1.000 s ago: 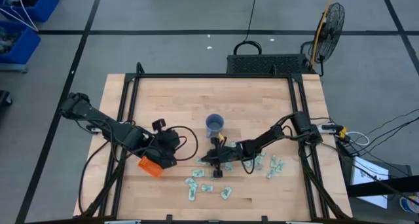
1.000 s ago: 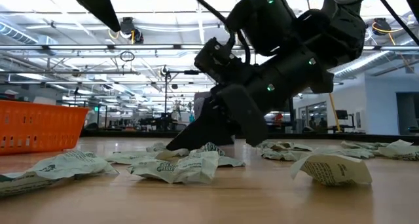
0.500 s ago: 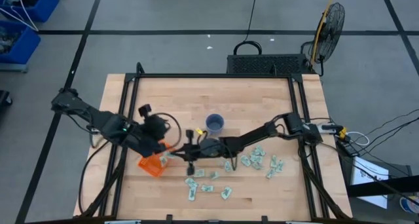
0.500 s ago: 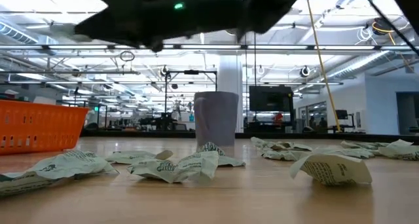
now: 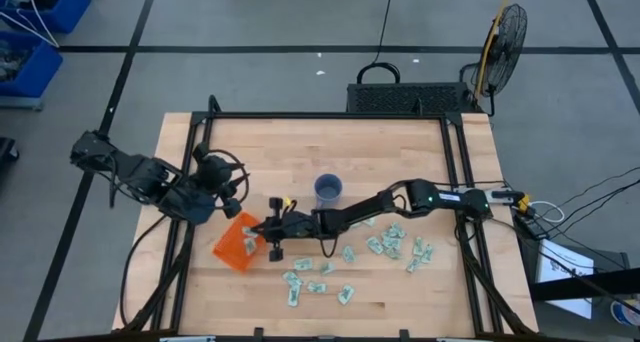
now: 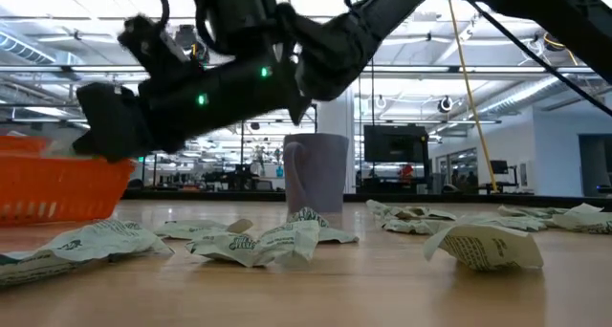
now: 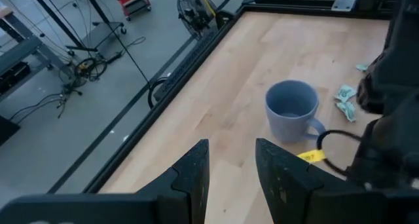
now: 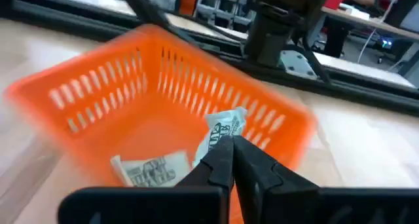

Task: Pick and place Stevia / Truvia into bins
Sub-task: Put the green stevia packet into the orange basket

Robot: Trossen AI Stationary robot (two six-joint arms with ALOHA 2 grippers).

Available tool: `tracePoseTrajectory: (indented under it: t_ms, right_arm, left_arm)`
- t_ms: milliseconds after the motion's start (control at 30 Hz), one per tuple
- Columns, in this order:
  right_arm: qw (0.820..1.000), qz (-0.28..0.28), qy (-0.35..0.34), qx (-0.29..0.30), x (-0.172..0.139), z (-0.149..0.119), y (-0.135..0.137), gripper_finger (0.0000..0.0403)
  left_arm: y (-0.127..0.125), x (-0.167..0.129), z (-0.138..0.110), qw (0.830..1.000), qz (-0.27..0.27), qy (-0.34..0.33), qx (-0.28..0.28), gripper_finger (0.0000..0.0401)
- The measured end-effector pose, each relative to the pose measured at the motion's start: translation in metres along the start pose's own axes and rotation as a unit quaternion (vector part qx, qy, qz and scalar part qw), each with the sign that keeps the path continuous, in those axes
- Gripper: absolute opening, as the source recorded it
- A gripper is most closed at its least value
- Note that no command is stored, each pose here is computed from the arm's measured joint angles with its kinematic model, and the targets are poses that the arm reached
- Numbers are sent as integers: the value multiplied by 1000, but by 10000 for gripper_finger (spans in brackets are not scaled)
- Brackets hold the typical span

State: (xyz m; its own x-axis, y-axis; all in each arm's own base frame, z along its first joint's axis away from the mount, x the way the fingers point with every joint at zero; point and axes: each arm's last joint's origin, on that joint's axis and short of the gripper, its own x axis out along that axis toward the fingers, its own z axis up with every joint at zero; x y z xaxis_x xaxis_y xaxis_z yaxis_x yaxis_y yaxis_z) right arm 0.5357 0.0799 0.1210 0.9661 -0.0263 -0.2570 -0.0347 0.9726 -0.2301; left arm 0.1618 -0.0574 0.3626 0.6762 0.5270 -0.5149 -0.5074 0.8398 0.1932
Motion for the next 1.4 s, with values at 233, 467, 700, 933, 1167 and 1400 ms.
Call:
tracePoseTrajectory:
  t_ms: [233,467,700,933,1167,1400]
  right_arm:
    - [1000,2,7,3,-1,1,0,69]
    - [1000,4,4,-21,-12,27,-2,119]
    - [996,32,62,-60,-62,71,-6,129]
    - [991,53,107,-59,-140,79,-12,129]
    - [993,68,91,-22,-231,61,-15,121]
    - [997,46,-52,17,-289,41,-28,121]
  left_arm:
    - [-5,3,-1,1000,0,7,4,131]
    - [-8,4,-2,999,-36,32,-20,131]
    - [-25,9,-5,991,-98,89,-33,131]
    - [-90,31,-16,976,-168,137,-3,131]
    - [-167,57,-41,956,-244,157,35,131]
    - [-215,97,-77,949,-242,194,55,131]
